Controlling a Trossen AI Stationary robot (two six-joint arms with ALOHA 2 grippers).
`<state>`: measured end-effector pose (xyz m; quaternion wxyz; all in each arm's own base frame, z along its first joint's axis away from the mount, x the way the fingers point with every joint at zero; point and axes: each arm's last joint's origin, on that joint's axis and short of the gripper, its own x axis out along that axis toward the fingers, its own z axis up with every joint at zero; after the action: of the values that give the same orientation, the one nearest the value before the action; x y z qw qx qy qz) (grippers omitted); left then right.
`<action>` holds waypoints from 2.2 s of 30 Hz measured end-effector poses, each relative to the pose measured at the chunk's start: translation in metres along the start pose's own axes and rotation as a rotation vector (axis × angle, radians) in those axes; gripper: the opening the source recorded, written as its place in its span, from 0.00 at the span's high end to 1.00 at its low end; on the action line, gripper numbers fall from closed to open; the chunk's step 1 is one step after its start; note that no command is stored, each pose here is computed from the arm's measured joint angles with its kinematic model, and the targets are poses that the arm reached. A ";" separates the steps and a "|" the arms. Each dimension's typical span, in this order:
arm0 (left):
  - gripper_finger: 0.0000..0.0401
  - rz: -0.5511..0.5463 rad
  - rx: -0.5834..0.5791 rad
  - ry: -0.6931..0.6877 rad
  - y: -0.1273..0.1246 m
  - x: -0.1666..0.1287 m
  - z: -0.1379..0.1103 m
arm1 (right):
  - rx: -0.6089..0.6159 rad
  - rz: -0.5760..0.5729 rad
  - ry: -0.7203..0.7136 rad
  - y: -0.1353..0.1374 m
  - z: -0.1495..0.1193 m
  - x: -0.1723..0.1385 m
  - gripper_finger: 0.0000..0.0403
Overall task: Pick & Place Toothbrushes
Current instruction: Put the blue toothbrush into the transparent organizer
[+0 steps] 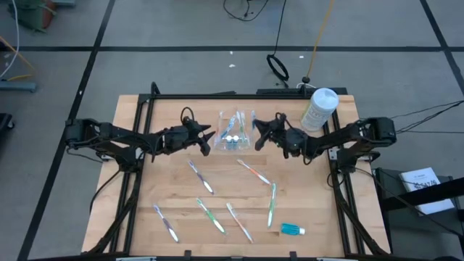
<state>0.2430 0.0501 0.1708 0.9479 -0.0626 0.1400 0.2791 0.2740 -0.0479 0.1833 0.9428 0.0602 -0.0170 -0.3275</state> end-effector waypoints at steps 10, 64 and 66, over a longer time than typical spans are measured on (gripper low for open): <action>0.59 -0.021 -0.052 0.008 -0.002 -0.001 -0.001 | 0.045 0.087 -0.056 0.003 0.015 -0.004 1.00; 0.59 -0.265 -0.709 0.680 -0.070 -0.067 -0.030 | -0.280 0.301 0.279 0.001 -0.019 -0.007 0.57; 0.59 -0.177 -0.775 0.711 -0.071 -0.071 -0.037 | -0.282 0.321 0.287 0.001 -0.020 -0.008 0.56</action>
<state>0.2162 -0.0526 0.1601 0.7692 -0.5106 0.3335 0.1909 0.2703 -0.0400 0.1638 0.9745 -0.0295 0.1537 -0.1610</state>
